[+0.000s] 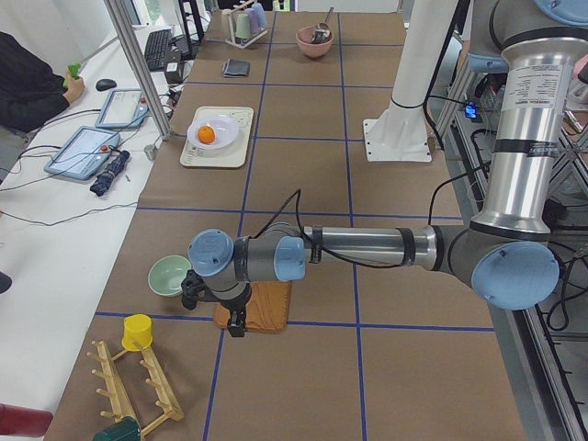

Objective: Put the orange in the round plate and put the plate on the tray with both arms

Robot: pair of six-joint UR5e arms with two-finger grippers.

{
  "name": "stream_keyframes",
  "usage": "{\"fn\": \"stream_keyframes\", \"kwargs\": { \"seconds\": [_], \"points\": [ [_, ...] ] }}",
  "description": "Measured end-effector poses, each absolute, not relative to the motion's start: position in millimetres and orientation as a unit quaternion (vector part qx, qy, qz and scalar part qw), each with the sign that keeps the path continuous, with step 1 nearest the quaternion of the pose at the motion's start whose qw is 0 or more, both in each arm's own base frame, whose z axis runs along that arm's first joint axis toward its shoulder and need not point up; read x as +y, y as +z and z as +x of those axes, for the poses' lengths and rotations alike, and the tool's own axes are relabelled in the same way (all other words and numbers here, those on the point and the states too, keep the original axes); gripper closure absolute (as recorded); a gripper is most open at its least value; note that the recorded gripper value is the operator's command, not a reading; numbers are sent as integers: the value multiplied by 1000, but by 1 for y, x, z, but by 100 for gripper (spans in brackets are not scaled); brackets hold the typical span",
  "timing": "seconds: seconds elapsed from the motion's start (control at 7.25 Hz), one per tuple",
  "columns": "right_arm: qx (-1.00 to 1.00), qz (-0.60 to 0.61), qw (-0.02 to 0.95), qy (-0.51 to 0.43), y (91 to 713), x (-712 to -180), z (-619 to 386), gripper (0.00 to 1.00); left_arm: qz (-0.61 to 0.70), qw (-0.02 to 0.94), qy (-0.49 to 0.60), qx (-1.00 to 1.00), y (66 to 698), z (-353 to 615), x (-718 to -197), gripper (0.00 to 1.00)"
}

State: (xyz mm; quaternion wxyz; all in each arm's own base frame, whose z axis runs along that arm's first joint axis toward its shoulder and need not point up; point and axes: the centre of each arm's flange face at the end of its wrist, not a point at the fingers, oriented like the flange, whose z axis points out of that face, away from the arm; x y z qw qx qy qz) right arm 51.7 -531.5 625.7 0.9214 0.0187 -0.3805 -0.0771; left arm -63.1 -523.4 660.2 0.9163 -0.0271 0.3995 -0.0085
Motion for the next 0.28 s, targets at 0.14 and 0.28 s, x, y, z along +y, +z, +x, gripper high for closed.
{"fn": "stream_keyframes", "kwargs": {
  "seconds": [0.14,0.28],
  "points": [
    [-380,19,922,-77,626,-531,52,0,-27,916,-8,399,660,-63,-523,2],
    [-379,19,922,-78,626,-531,52,0,-28,916,-8,399,661,-63,-523,2]
  ]
}}
